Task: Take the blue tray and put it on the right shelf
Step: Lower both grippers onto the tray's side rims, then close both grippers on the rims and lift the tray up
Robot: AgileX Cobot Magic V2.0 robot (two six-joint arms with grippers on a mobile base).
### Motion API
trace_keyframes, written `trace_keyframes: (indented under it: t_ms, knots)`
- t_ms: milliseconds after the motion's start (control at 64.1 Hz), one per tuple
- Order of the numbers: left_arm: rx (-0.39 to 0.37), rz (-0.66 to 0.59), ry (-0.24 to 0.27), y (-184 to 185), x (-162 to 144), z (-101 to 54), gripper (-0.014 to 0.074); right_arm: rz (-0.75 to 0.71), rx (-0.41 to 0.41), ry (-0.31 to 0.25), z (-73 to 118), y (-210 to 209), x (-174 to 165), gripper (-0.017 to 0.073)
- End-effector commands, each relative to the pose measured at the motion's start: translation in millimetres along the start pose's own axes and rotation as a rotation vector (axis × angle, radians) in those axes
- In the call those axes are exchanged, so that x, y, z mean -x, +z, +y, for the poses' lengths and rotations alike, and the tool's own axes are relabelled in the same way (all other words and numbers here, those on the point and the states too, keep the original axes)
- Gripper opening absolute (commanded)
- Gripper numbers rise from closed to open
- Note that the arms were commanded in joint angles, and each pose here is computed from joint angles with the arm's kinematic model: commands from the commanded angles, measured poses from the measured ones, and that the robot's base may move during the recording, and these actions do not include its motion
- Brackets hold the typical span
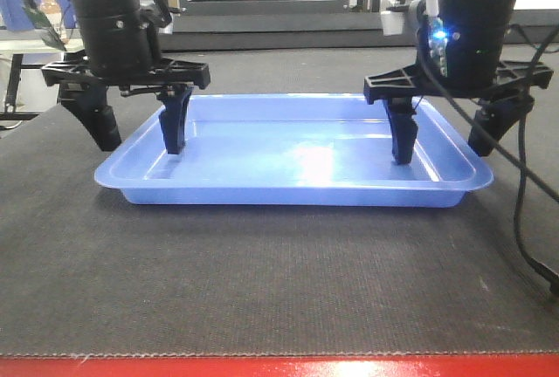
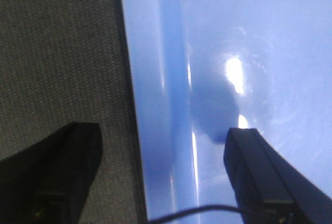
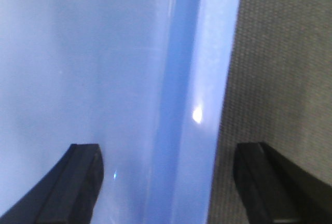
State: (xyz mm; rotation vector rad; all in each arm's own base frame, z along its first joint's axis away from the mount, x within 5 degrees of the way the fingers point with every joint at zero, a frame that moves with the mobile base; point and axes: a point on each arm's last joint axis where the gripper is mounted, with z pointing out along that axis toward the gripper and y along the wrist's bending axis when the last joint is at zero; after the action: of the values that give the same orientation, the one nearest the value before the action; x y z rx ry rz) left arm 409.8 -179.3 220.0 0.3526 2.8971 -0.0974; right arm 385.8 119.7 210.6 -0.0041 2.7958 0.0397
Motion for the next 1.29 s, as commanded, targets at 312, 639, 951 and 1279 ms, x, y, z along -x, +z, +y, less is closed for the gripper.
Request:
trace_keyframes:
  t_ms: [312,639,951,1279]
  knots:
    - [-0.029,-0.093,-0.066,-29,7,-0.7,0.0088,-0.086,0.021,0.005,-0.2,-20,12,0.0035]
    - [-0.028,-0.093,-0.068,-51,10,-1.1,-0.0048,-0.124,0.03,0.01,-3.0,-49,11,0.0056]
    - [-0.03,-0.192,-0.063,-130,-7,3.2,-0.0048,-0.21,0.057,0.013,-8.2,-123,-3,0.0056]
    - [-0.013,-0.184,-0.034,-176,-47,7.6,-0.0048,-0.285,0.116,-0.048,0.1,-182,-41,0.0056]
